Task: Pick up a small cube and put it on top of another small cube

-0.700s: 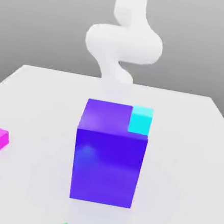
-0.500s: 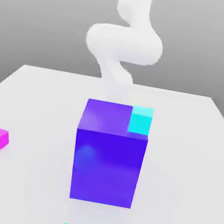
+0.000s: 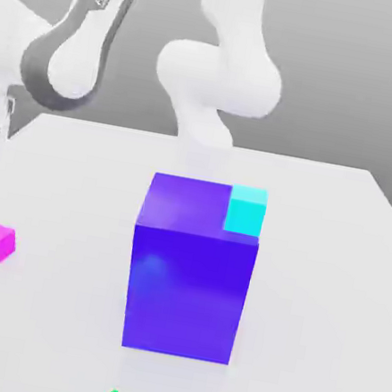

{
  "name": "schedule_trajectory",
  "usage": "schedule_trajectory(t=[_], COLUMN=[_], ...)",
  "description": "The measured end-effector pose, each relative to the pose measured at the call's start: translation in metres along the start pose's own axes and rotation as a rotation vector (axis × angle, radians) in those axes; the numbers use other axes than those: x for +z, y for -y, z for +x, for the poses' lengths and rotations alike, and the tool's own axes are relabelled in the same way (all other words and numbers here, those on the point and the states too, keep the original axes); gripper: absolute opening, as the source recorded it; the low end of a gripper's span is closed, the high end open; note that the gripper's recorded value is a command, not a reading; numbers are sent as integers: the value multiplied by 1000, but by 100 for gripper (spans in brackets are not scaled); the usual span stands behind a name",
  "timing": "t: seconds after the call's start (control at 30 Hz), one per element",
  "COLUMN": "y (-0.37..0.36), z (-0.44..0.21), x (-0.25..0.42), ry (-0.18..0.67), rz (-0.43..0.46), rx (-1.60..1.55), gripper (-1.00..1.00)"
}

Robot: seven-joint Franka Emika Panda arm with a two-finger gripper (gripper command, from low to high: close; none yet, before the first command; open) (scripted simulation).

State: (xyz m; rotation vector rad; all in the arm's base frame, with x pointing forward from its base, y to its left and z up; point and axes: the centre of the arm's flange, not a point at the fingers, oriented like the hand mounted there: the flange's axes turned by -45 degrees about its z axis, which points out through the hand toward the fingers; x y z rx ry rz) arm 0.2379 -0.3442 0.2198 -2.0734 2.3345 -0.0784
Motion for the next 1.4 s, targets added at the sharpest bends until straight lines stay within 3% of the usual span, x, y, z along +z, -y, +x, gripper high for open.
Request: schedule_trajectory(t=[0.23, 0.27, 0.5, 0.7, 0.77, 0.97, 1.17, 1.27, 1.3, 1.4], y=[-29, -30, -30, -26, 11, 133, 221, 250, 252, 252], z=[2, 1, 1, 2, -13, -101, -238, -306, -315, -315], x=[81, 89, 89, 33, 25, 12, -4, 23, 37, 37], ry=[14, 15, 15, 16, 20, 32, 44, 49, 50, 50], rz=[-51, -51, -51, -49, -49, -45, -34, -29, -29, -29], rx=[90, 91, 92, 88, -57, -575, -1095, -1322, -1348, -1348], gripper=[0, -100, -100, -100, -100, -100, -100, -100, 100, 100])
